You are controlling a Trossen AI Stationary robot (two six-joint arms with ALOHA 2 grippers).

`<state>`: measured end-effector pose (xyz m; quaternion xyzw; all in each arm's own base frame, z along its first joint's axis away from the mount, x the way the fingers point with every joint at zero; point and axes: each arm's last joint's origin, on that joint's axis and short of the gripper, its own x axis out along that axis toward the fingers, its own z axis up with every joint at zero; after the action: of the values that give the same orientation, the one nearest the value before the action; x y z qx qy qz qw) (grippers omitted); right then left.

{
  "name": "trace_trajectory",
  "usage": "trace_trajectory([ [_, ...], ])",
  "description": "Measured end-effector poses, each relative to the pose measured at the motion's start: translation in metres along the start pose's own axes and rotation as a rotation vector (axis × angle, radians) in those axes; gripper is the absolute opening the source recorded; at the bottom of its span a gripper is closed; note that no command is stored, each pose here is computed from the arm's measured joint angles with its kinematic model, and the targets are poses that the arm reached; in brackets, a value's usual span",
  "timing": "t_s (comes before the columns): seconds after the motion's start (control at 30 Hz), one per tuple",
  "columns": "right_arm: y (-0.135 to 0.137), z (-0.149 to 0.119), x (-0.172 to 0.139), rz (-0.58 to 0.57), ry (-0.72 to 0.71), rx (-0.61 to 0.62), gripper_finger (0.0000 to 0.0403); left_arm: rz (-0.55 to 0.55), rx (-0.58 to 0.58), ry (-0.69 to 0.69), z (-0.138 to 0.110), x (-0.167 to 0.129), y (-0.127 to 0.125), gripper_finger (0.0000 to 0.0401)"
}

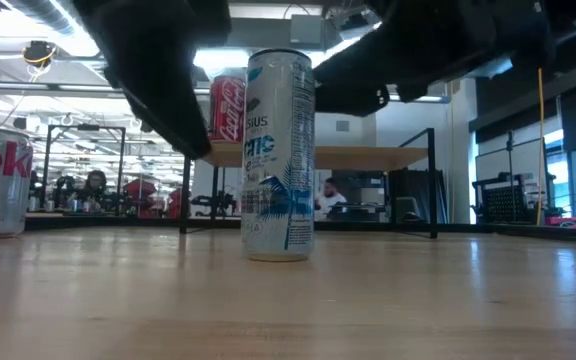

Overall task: Place canned beverage on shelf
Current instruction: Put the top white-blue soda can on the shelf

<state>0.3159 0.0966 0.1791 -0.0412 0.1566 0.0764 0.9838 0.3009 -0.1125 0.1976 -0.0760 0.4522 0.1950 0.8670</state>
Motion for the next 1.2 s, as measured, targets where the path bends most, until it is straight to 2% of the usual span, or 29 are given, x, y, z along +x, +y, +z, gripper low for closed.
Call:
trace_trajectory([
  [0.23,0.0,-0.011,0.015,-0.05,-0.066,0.007,0.0386,-0.001,0.001,-0.058,-0.001,0.009,0.002,0.0289],
  [0.4,-0.002,-0.015,0.014,-0.142,-0.011,-0.05,0.0386,-0.031,0.027,-0.094,0.003,0.009,-0.001,0.0289],
  [0.67,-0.004,-0.014,0.008,-0.177,0.061,-0.097,0.0386,-0.064,0.051,-0.126,0.007,0.008,-0.004,0.0289],
  [0.97,-0.013,-0.009,-0.01,-0.369,0.185,-0.147,0.0385,-0.109,0.071,-0.125,0.008,0.007,-0.007,0.0289],
  [1.03,-0.013,-0.008,-0.013,-0.349,0.192,-0.122,0.0386,-0.106,0.079,-0.118,0.006,0.007,-0.007,0.0289],
  [1.2,-0.006,0.0,-0.008,-0.118,0.088,-0.054,0.0385,-0.087,0.103,-0.075,-0.005,0.008,-0.007,0.0289],
])
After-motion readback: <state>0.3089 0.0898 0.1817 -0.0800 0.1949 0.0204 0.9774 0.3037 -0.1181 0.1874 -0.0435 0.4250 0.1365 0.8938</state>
